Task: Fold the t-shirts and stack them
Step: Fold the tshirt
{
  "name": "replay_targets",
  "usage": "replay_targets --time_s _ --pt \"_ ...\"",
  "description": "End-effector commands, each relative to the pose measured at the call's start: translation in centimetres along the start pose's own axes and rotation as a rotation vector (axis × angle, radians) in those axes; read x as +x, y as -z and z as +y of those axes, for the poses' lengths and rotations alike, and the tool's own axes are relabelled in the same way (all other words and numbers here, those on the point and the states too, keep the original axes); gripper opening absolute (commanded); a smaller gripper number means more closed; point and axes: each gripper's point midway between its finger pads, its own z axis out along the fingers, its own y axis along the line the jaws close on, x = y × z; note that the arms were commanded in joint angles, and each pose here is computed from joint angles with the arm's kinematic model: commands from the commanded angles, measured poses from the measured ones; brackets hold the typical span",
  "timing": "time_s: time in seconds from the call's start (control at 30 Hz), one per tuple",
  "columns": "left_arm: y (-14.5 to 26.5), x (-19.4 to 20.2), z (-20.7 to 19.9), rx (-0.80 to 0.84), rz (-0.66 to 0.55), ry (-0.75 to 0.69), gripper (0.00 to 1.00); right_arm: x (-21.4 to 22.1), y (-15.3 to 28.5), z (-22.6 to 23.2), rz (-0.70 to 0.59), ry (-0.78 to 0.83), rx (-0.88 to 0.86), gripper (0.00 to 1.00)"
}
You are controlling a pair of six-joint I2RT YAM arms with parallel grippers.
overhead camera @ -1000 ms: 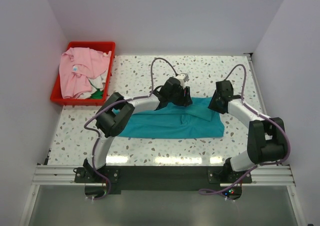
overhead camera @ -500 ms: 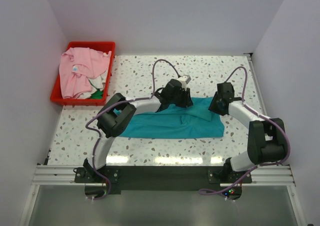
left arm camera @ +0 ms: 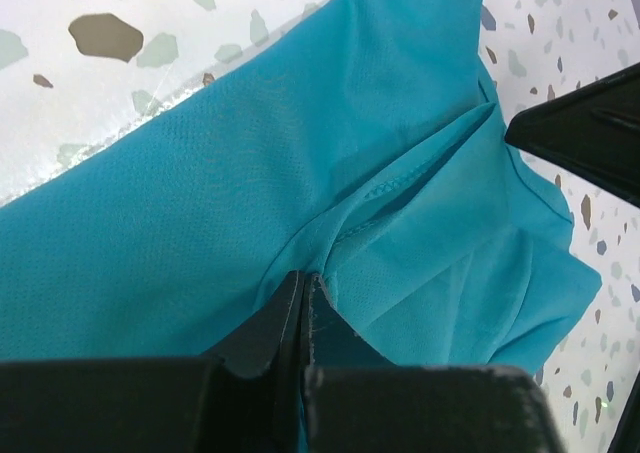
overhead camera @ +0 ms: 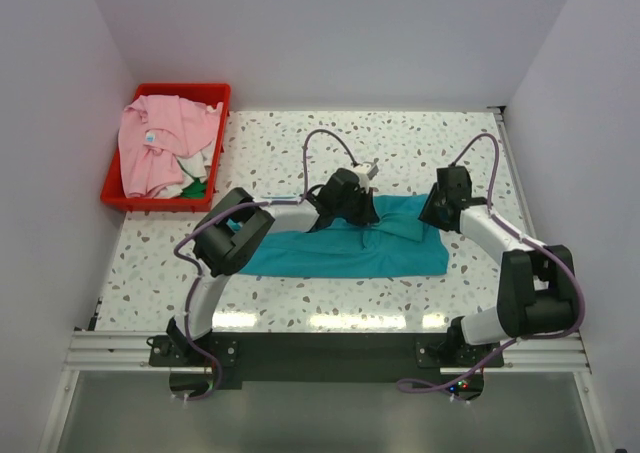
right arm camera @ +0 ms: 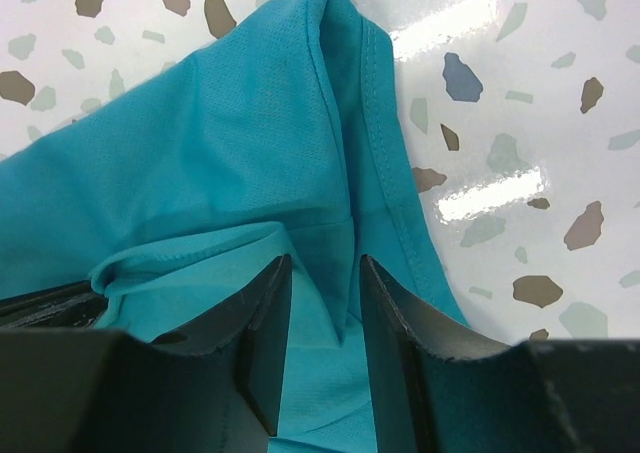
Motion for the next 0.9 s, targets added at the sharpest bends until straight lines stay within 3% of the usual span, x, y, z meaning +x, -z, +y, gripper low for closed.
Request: replay_targets --time_s 0.0,0.87 --pt "1.6 -2.5 -2.6 0.079 -0.078 -0.048 0.0 -1.5 0.5 0.4 -0.062 -0.029 -0.022 0.37" --pt "4.6 -0.8 -4.2 0.182 -0.04 -0.144 0.0 -2.0 0.7 0.7 -0.074 -0.033 -0.032 0.38"
